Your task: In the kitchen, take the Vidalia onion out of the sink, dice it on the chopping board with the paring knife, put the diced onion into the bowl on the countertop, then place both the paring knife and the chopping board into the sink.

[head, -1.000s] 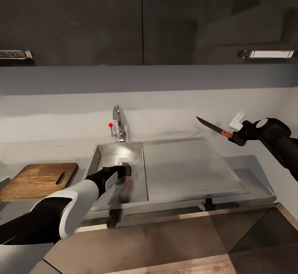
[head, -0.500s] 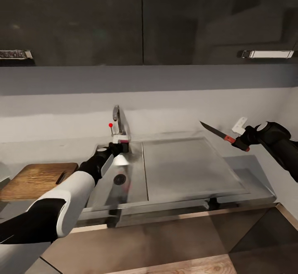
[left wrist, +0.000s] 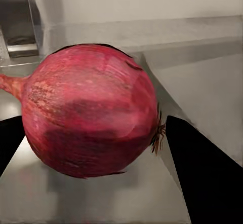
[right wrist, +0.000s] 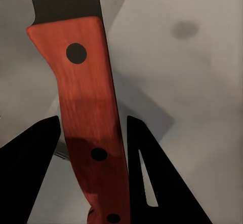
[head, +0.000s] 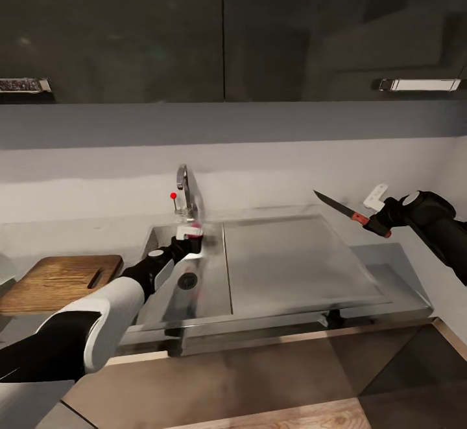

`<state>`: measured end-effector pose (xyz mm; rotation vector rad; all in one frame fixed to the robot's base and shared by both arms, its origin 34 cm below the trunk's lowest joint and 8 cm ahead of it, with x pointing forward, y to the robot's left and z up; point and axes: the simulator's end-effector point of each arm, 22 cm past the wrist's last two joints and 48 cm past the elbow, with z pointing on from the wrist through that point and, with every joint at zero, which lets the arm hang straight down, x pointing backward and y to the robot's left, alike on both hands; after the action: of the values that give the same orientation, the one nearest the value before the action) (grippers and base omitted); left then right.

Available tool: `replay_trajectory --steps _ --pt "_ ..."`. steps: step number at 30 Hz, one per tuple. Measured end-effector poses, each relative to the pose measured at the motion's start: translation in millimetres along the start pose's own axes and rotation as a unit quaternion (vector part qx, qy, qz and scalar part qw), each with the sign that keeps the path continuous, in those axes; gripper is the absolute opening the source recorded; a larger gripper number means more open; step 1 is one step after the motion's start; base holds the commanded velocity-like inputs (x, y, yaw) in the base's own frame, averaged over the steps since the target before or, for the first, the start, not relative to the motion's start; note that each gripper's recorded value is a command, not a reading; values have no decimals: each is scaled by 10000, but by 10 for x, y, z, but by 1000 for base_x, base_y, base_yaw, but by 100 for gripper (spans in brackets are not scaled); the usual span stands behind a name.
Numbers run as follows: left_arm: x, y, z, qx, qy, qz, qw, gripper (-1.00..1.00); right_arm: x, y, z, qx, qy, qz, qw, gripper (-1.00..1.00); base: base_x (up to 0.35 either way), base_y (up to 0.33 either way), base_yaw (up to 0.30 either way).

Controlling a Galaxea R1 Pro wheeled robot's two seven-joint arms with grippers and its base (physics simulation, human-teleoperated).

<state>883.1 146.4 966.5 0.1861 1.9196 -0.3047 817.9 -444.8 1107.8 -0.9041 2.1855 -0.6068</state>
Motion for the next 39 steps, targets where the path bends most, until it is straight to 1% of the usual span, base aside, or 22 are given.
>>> replay_trajectory --steps 5,11,14,18,20,23,26,29,31,33,35,36,37,38,39 --pt "108 56 -15 -35 57 -4 10000 -100 15 5 14 -9 21 4 10000 -100 -203 129 0" --pt "140 79 -22 -49 80 -7 10000 -100 23 6 18 -13 31 10 10000 -100 -269 87 0" --pt "137 106 -30 -67 76 -2 9999 -100 38 7 22 -18 48 18 10000 -100 -111 24 0" --pt "75 140 -37 -90 -47 27 9999 -100 60 12 32 -29 74 27 10000 -100 -31 7 0" --pt "25 211 -50 -137 -123 54 9998 -100 65 12 35 -27 81 28 10000 -100 -10 2 0" --pt "-175 353 -74 -227 -343 129 9991 -100 72 -4 39 13 90 25 10000 -100 -4 1 0" --pt "-278 434 -93 -268 -445 178 9985 -100 91 -16 50 37 112 32 9999 -100 -1 0 0" --pt "-452 463 -106 -270 -614 234 9975 -100 145 -14 76 25 173 62 9998 -100 0 0 0" --pt "-639 482 -120 -279 -745 273 9965 -100 180 -13 92 14 214 82 9997 -100 0 0 0" --pt "-870 566 -158 -319 -547 237 9977 -100 247 -4 123 -13 291 120 9995 -100 0 0 0" --pt "-1040 622 -210 -286 -607 299 9973 -100 264 -1 132 -20 310 130 9994 -100 0 0 0" --pt "-1182 654 -260 -223 -706 359 9966 -100 270 0 134 -23 317 134 9994 -100 0 0 0" --pt "-1436 671 -355 -71 -919 488 9945 -100 276 1 137 -27 324 138 9994 -100 0 0 0" --pt "-1594 669 -424 25 -1063 590 9926 -100 278 1 136 -27 326 140 9994 -100 0 0 0" --pt "-1712 734 -535 92 -1200 739 9900 -100 283 5 141 -34 332 144 9993 -100 0 0 0"
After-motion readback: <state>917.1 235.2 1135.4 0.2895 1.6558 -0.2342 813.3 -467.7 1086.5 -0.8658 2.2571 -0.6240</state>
